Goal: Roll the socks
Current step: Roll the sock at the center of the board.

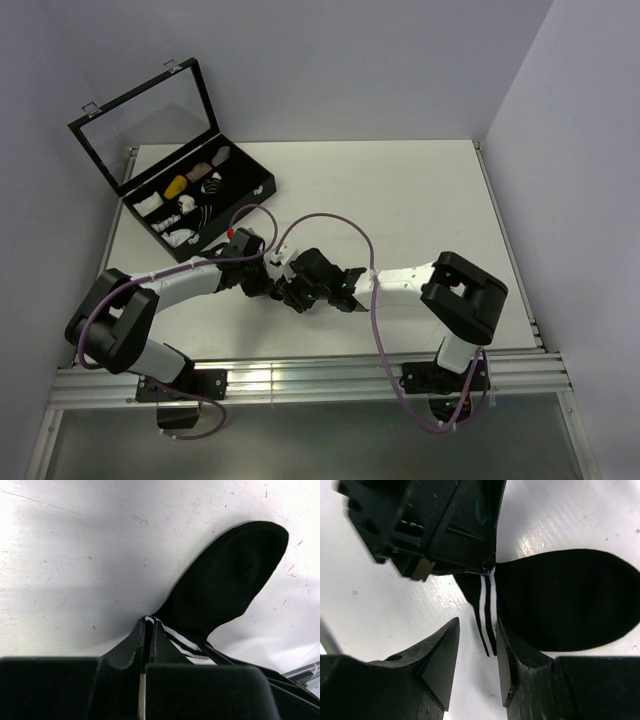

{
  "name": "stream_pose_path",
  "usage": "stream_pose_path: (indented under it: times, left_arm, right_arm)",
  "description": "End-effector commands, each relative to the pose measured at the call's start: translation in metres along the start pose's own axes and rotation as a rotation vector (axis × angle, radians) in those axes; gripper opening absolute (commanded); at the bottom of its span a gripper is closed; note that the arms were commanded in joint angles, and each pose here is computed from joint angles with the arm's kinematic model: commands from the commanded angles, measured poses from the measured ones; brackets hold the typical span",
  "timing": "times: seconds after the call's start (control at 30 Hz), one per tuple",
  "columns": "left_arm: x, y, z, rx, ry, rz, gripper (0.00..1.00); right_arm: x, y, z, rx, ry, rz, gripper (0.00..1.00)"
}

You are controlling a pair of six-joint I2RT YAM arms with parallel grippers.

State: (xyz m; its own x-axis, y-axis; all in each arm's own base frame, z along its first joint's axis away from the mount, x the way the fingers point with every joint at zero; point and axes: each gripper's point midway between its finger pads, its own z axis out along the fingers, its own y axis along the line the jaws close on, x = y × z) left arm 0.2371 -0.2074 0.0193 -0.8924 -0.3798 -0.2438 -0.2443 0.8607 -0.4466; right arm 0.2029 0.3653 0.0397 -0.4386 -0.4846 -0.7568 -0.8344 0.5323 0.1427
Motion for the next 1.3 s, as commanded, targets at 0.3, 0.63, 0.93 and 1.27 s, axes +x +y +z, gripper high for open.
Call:
stream_pose_path:
  times: [0.3,0.63,0.93,1.27]
  left_arm:
    - [-0.001,0.007,0.0,-0.042,-0.001,0.033,0.01]
    - [-0.011,0.002,-0.011,-0.035,-0.05,0.016,0.11]
    - [-0.013,0.008,-0.023,-0.004,-0.131,-0.082,0.67]
    - [-0.005,-0.015,-0.028,0.195,-0.145,-0.205,0.71]
  right_arm:
    - [0.032,-0.028,0.017,0.192,0.123,0.013,0.43]
    - [0.056,-0.026,0.013,0.192,0.198,0.098,0.06]
    - [0.043,-0.011,0.005,-0.092,0.152,0.35,0.0]
    - [0.05,-0.016,0.003,-0.256,0.188,0.64,0.0]
